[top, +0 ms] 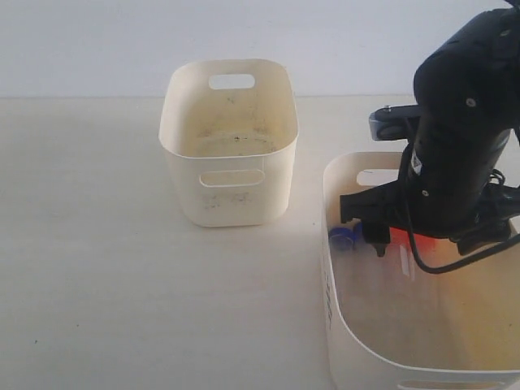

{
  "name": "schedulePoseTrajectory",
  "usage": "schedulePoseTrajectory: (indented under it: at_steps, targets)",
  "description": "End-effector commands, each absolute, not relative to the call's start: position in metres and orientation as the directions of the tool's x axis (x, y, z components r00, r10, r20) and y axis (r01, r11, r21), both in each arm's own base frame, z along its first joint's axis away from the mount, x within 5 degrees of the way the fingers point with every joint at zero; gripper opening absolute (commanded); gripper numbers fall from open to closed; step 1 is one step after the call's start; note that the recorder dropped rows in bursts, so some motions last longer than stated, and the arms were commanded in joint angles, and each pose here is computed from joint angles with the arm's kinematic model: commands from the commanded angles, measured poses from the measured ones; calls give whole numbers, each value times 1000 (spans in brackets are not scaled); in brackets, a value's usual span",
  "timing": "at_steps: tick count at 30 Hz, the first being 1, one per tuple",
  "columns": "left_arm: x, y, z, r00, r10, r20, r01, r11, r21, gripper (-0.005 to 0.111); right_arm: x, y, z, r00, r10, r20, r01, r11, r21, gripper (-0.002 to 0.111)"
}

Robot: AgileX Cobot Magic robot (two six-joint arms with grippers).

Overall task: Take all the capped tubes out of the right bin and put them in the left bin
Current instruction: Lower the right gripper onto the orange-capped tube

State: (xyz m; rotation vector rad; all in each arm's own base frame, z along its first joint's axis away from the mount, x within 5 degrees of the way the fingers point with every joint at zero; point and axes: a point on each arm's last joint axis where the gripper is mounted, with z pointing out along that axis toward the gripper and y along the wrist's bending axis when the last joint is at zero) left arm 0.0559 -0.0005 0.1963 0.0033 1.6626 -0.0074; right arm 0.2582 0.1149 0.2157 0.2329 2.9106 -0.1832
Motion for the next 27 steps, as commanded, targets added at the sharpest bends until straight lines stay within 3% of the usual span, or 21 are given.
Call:
schedulePoseTrajectory:
  at_steps: [1,12,27]
  targets:
    - [56,-1,197,-87,-9,-996,13,1000,-10,4,260,116,215,-967,106,-233,132,986,-98,77]
    - [56,-1,197,-87,-9,-996,13,1000,-10,4,262,121,215,-961,126,-247,139,989,-39,77]
    - [56,-1,197,-87,-9,-996,13,1000,-10,4,268,123,187,-980,103,-172,124,986,-112,77]
